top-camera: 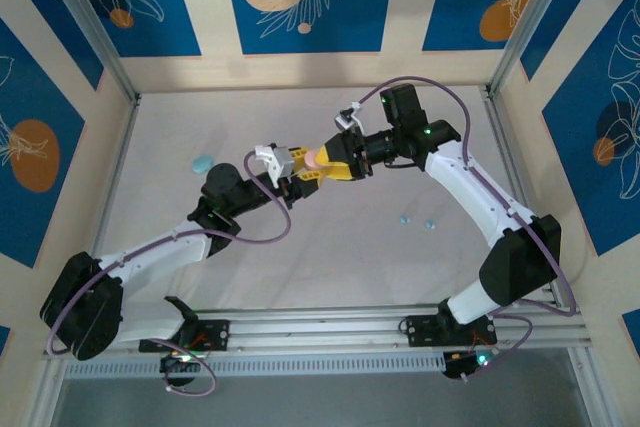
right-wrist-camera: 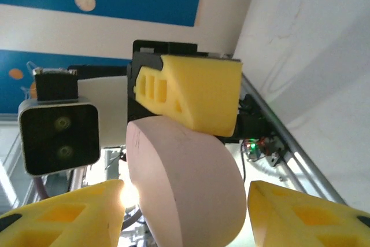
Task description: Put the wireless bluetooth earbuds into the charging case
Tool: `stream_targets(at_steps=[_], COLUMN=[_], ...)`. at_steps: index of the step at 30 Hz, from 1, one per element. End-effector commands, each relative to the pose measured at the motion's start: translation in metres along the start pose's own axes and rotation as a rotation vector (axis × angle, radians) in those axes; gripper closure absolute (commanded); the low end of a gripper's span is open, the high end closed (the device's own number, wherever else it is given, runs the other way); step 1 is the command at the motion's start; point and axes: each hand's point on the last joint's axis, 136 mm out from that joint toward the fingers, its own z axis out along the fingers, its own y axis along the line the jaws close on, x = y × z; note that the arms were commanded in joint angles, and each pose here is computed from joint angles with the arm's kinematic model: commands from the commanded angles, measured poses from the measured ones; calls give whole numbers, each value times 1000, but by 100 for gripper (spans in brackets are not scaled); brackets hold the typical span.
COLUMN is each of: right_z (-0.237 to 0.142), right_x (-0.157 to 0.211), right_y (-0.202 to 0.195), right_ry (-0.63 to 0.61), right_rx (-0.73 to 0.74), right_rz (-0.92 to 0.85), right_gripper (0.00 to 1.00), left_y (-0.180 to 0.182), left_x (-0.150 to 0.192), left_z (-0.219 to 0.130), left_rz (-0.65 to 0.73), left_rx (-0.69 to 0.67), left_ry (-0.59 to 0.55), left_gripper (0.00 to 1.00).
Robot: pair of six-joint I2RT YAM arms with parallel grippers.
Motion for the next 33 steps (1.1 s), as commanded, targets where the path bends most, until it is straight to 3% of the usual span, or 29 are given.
stream_targets(at_steps=[1, 15, 21, 27, 31, 33], right_z=[-2, -2, -3, -14, -28, -35], right_x=[7, -6, -7, -13, -22, -27], right_y=[15, 1, 4, -3, -15, -28], right_ry=[57, 26, 17, -54, -135, -180], right_rx=[-96, -76, -82, -39, -9, 19], right_rz=[-3, 36, 18, 15, 29, 44], right_gripper=[43, 52, 72, 82, 83, 83], left_y=[-7, -16, -14, -5, -4, -1], left_x=[-30, -29, -25, -14, -4, 0], left_z=[5, 10, 11, 8, 6, 4], left_rz=[23, 15, 9, 17, 26, 20], left_rx=[36, 101, 92, 35, 20, -3], left_ry=[-87, -69, -49, 3, 57, 73], left_gripper=[61, 61, 58, 42, 24, 20])
